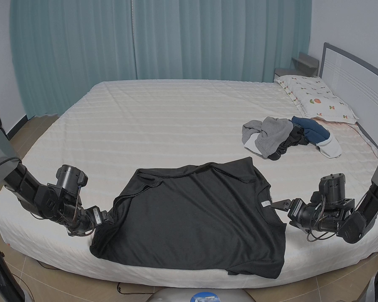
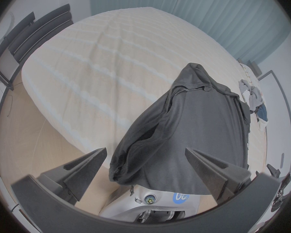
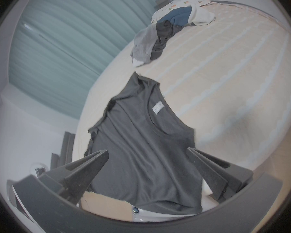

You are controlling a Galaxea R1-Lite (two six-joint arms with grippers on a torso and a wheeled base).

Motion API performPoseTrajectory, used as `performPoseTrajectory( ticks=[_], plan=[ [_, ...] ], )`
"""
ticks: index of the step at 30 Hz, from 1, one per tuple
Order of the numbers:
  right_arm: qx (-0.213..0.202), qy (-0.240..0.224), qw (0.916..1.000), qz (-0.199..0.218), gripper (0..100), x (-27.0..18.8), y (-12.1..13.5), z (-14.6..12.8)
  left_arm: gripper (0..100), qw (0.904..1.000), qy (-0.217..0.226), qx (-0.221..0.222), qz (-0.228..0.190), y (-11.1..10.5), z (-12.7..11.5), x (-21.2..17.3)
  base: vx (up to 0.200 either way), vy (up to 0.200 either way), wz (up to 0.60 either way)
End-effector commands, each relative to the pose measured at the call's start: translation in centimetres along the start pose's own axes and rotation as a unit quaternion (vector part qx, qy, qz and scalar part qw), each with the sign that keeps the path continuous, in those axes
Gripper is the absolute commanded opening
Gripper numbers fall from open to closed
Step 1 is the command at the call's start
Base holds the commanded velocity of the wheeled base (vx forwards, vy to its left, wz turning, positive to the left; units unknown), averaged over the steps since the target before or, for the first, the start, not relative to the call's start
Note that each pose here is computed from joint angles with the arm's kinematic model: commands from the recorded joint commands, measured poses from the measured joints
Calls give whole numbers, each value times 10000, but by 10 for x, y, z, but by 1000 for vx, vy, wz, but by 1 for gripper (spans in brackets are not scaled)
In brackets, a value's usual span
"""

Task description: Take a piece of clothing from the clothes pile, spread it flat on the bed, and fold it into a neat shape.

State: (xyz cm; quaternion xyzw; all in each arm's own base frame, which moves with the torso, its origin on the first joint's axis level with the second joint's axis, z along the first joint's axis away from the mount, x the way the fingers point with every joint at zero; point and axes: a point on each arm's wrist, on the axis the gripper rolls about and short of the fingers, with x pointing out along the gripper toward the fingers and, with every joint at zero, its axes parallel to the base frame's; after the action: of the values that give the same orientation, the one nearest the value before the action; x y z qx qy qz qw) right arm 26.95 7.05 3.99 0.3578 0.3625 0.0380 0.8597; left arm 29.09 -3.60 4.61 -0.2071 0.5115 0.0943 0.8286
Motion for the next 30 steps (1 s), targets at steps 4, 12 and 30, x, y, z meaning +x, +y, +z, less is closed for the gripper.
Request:
performPoseTrajectory(
  ticks=[4,12,30],
  plan=[
    [491,142,9986,-167,100,19,-18,-12,100,9987,-115,-326,-386,-4,5,-4,0,0,0],
    [1051,75,9943,177,100,16,-10,-14,100,9985,-7,-330,-433,-5,4,0,0,0,0],
    [1166,111,9930,175,100,14,-14,-16,100,9974,51,-387,-606,-12,3,-1,0,-33,0]
  ],
)
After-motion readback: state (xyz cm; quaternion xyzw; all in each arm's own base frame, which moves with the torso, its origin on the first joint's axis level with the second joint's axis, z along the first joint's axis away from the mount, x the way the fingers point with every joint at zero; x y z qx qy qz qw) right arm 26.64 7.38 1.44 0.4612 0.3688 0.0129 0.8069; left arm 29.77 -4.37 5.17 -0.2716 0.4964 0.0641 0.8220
